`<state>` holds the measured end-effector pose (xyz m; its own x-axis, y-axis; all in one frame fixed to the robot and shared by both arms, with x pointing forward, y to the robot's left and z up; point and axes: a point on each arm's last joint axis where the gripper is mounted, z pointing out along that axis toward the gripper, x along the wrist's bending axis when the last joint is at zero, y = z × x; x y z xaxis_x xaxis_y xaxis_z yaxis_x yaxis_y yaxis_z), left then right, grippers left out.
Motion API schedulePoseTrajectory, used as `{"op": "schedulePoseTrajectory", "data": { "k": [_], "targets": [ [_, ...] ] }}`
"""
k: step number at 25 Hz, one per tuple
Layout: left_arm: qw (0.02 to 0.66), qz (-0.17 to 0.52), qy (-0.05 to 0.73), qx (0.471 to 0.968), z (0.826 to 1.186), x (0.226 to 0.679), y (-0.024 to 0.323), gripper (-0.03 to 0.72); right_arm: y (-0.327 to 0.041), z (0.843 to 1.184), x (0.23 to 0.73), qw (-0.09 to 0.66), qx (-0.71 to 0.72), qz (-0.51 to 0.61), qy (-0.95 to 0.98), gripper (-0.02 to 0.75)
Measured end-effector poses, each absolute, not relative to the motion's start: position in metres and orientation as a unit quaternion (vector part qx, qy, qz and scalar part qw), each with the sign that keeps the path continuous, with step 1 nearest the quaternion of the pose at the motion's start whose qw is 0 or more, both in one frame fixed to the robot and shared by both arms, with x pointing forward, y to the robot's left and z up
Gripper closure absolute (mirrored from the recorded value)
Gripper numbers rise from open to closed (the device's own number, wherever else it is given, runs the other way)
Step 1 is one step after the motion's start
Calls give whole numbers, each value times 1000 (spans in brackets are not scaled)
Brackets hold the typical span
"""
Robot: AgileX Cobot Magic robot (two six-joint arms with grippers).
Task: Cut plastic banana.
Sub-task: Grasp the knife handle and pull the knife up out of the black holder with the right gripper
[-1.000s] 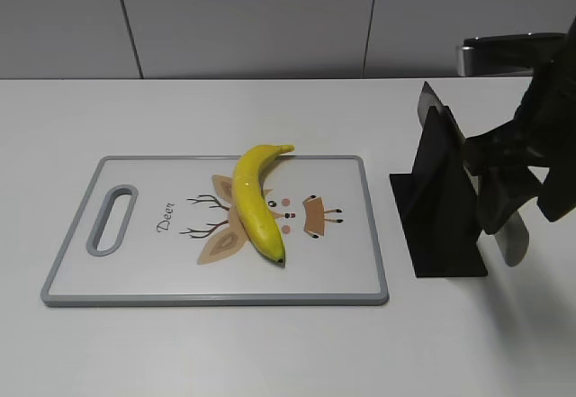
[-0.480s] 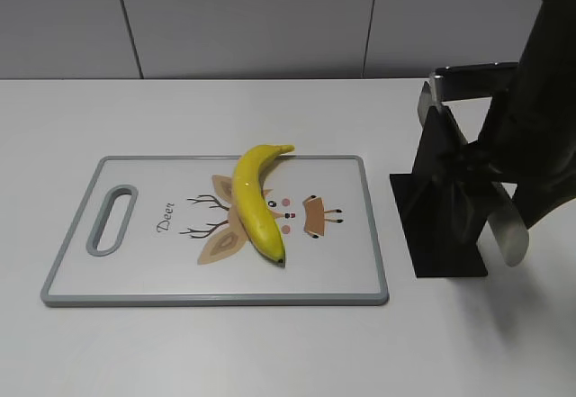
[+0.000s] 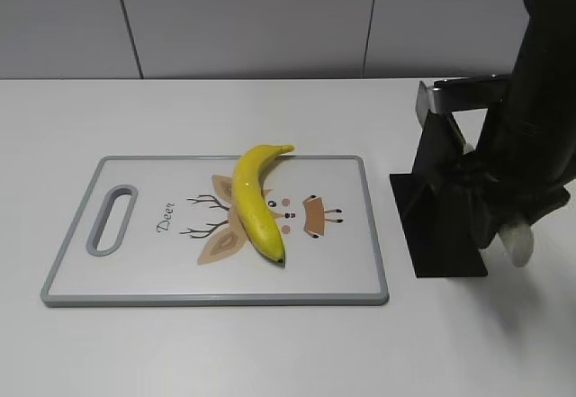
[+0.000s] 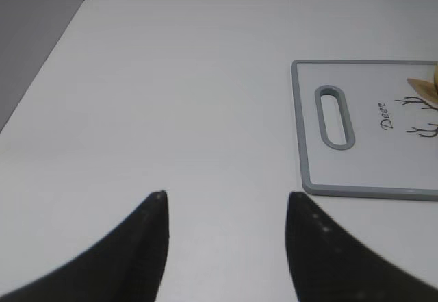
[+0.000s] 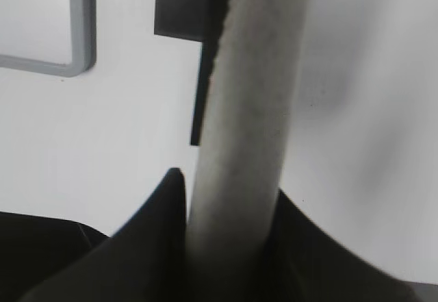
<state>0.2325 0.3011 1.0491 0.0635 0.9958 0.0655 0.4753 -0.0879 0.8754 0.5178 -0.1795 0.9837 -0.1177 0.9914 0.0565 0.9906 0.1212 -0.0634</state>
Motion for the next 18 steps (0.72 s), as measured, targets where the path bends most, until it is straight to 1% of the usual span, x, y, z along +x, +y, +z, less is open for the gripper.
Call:
{"op": "schedulePoseTrajectory", "data": {
  "k": [1,6,12,18],
  "targets": [
    [352,369,576,638,1049,233,301,153,-180,984,518,41,-666,9,-745,550],
    [353,369,576,638,1049,233,301,153,-182,994,517,31,-666,-3,-746,552],
    [353,369,576,638,1049,233,301,153,-184,1028,512,15,-645,-29,-763,552],
    [353,369,576,638,1049,233,301,153,-188,1065,507,-29,-608,-71,-790,556]
  ]
}}
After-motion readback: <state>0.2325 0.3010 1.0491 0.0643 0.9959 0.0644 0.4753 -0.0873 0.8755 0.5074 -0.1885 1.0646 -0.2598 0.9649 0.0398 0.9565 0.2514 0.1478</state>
